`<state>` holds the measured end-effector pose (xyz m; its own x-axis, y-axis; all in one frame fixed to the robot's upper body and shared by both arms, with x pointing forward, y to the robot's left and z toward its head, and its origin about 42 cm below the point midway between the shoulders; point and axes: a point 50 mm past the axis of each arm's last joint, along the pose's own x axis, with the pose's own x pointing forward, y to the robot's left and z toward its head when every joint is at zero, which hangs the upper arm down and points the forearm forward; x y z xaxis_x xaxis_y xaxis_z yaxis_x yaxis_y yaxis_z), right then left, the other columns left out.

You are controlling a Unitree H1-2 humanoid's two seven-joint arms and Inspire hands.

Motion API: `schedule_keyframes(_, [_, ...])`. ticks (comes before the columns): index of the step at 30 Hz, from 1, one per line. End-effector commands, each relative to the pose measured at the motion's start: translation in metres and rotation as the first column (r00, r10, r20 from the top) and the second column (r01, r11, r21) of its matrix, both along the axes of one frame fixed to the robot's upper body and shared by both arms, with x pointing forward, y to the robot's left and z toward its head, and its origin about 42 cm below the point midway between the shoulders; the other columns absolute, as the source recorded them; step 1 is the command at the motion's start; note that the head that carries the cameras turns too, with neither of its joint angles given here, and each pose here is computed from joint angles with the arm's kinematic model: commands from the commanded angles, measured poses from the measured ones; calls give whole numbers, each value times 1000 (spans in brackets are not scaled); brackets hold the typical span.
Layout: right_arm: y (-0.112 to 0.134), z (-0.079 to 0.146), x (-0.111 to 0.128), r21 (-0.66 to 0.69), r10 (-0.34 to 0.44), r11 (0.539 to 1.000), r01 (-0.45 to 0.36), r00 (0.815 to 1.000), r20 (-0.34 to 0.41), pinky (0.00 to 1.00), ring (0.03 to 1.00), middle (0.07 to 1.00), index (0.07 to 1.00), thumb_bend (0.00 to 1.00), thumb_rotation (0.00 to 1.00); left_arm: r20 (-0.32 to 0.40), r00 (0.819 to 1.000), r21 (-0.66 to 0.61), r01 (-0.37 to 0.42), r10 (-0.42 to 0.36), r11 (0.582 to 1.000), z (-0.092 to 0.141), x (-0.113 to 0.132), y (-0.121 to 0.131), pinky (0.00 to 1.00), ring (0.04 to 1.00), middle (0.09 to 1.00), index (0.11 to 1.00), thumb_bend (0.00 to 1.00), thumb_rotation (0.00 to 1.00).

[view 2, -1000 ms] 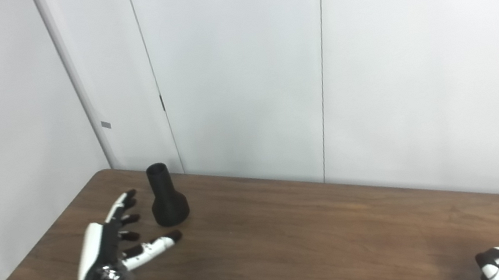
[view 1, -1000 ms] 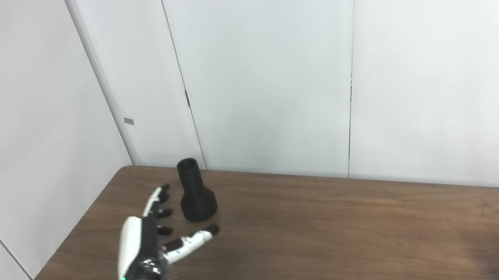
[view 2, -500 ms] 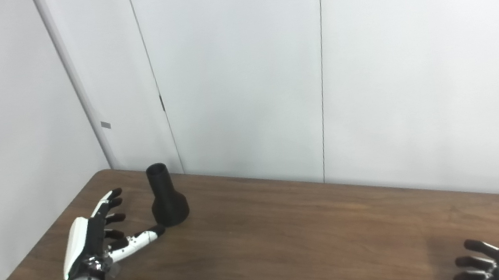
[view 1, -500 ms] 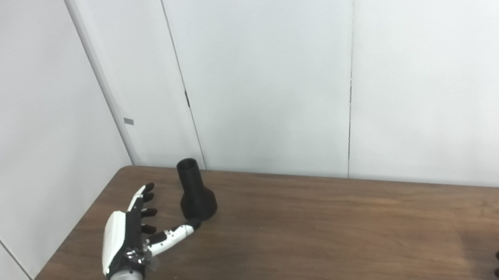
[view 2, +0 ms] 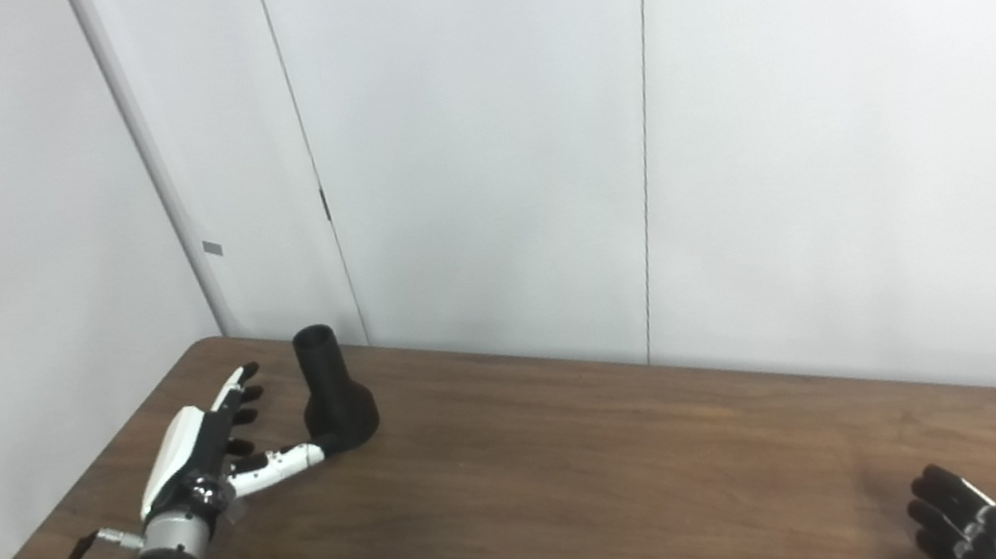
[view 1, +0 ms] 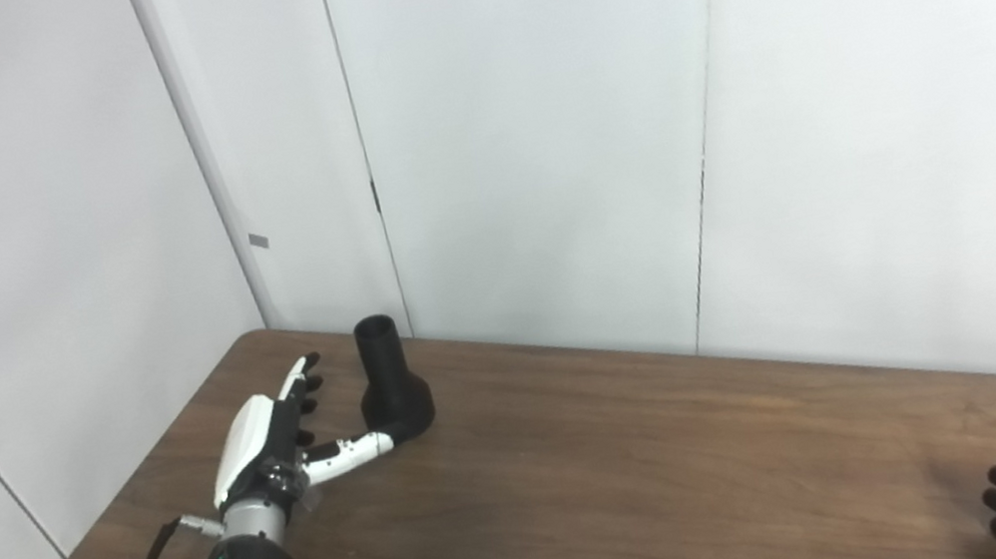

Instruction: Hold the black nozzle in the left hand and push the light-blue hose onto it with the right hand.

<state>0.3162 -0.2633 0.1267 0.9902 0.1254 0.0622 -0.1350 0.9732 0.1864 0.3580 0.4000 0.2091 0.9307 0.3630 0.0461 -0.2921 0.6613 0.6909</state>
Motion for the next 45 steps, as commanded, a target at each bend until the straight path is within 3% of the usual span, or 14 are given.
schedule_keyframes(1, [-2, 15, 3, -16, 15, 1000, -14, 999, 49, 937, 934, 915, 875, 321, 833, 76, 997, 48, 12, -15, 999, 29, 15, 3, 658, 837, 907, 972, 968, 390])
schedule_keyframes(6, [-1, 21, 2, 4, 16, 1000, -16, 999, 37, 934, 947, 932, 910, 346, 821, 40, 999, 4, 29, -29, 1000, 27, 34, 4, 648, 834, 918, 926, 991, 364])
schedule_keyframes(11, [-3, 26, 0, 6, 13, 1000, -13, 1000, 21, 902, 933, 916, 913, 340, 800, -20, 999, 5, 42, -42, 999, 27, 47, 1, 653, 844, 930, 948, 995, 404])
schedule_keyframes(15, [-4, 28, -2, -4, 25, 1000, -25, 1000, 18, 873, 925, 905, 924, 329, 838, -52, 998, 20, 42, -41, 999, 28, 56, -1, 676, 886, 955, 976, 1000, 412])
schedule_keyframes(21, [-4, 29, -3, 16, 24, 1000, -24, 1000, 18, 831, 903, 875, 910, 286, 811, -86, 995, 63, 47, -41, 997, 30, 72, -4, 706, 916, 952, 953, 1000, 405])
schedule_keyframes(27, [-1, 31, -5, 1, 25, 1000, -25, 1000, 17, 832, 880, 862, 915, 255, 870, -93, 995, 130, 48, -36, 990, 31, 84, -7, 703, 916, 950, 923, 1000, 369])
schedule_keyframes(33, [-1, 32, -5, 5, 19, 1000, -20, 1000, 18, 812, 862, 847, 906, 261, 798, -122, 992, 197, 41, -17, 980, 31, 89, -9, 724, 907, 919, 862, 1000, 358])
schedule_keyframes(39, [-1, 32, -5, -13, 23, 1000, -23, 1000, 13, 821, 855, 847, 915, 248, 842, -188, 982, 339, 51, 15, 939, 32, 95, -10, 729, 889, 893, 817, 1000, 338])
schedule_keyframes(42, [-1, 33, -5, -10, 26, 1000, -26, 1000, 8, 825, 850, 839, 921, 246, 808, -211, 977, 375, 56, 27, 925, 32, 96, -10, 761, 874, 877, 804, 1000, 299])
schedule_keyframes(45, [-1, 32, -5, 6, 29, 1000, -29, 1000, 1, 827, 849, 837, 921, 239, 790, -224, 974, 381, 62, 27, 923, 31, 96, -9, 721, 853, 865, 789, 1000, 253])
